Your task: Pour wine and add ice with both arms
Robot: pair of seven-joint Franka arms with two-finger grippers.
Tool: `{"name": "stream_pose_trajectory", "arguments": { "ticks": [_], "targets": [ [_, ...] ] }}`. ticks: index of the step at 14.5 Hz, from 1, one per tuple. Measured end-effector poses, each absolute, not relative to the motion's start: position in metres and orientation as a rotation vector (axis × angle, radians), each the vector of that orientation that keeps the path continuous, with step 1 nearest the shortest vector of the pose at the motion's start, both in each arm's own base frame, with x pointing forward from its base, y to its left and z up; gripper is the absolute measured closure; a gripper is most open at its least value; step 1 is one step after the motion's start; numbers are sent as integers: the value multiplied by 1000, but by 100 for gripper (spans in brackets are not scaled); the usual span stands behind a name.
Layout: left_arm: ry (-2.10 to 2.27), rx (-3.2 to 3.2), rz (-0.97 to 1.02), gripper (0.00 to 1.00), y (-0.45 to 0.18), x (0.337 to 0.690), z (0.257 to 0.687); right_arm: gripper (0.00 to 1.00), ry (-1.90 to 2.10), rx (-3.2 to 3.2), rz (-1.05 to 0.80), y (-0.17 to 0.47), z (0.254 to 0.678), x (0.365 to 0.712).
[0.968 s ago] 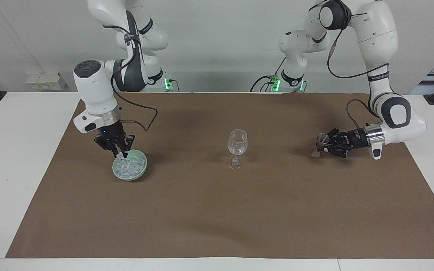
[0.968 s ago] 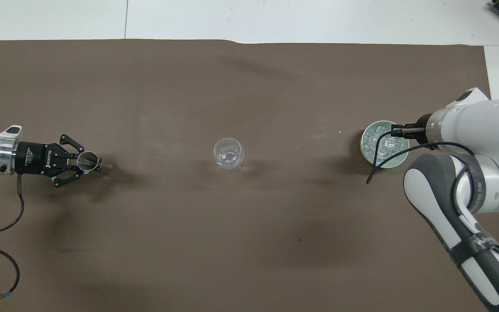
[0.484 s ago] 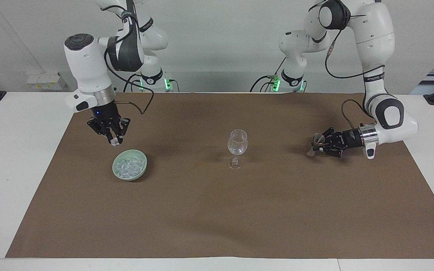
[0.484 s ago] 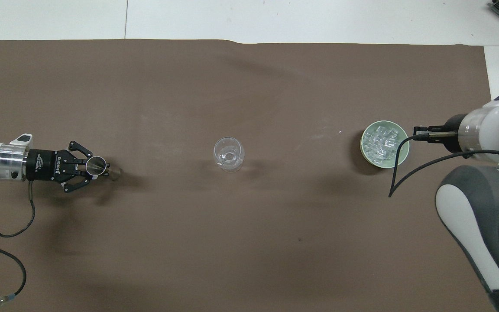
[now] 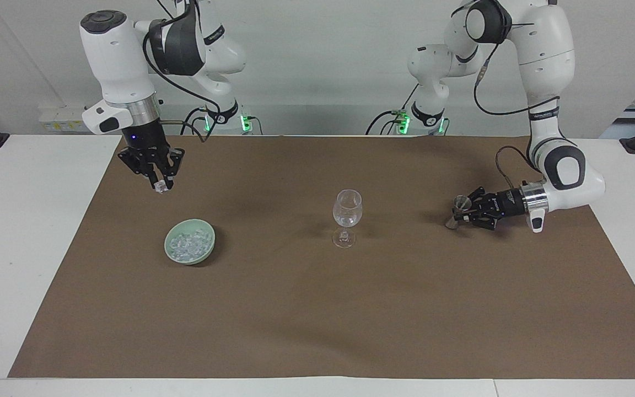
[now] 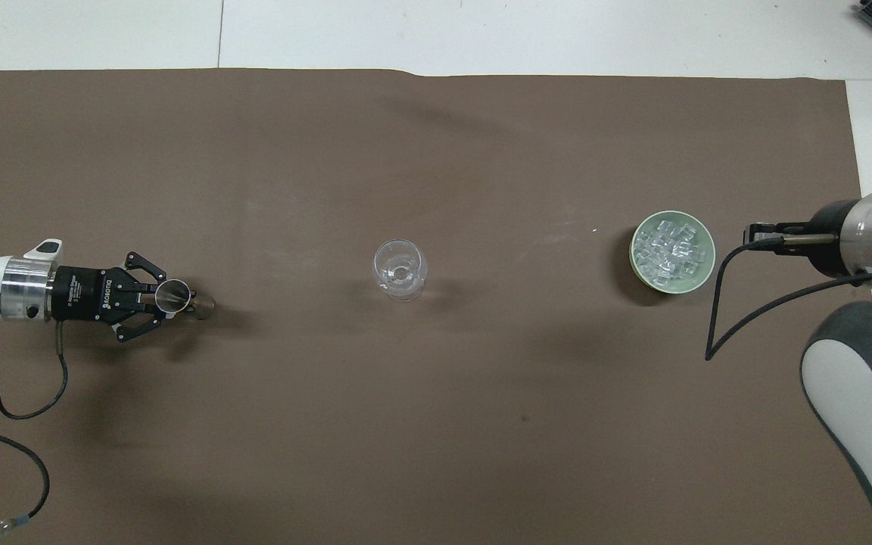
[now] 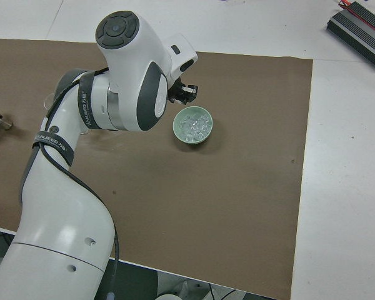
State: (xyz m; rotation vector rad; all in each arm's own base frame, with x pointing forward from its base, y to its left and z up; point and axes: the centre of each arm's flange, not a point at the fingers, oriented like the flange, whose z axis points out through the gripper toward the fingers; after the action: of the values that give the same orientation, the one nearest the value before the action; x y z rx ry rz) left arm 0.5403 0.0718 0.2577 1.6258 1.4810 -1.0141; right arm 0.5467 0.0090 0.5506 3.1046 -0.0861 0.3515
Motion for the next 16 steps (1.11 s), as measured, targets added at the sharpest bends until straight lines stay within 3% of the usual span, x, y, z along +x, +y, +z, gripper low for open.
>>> {"name": "stream_pose_trajectory", "arguments": {
  "ticks": [8, 13, 16],
  "targets": [
    [1449, 1650, -988, 79, 73, 539, 256, 69, -95, 3171, 409, 56, 568, 559],
    [1431, 1666, -977, 79, 74, 538, 255, 69, -156, 3224, 441, 161, 581, 558],
    [1427, 1671, -976, 79, 74, 538, 255, 69, -194, 3231, 410, 237, 568, 550]
  ]
}}
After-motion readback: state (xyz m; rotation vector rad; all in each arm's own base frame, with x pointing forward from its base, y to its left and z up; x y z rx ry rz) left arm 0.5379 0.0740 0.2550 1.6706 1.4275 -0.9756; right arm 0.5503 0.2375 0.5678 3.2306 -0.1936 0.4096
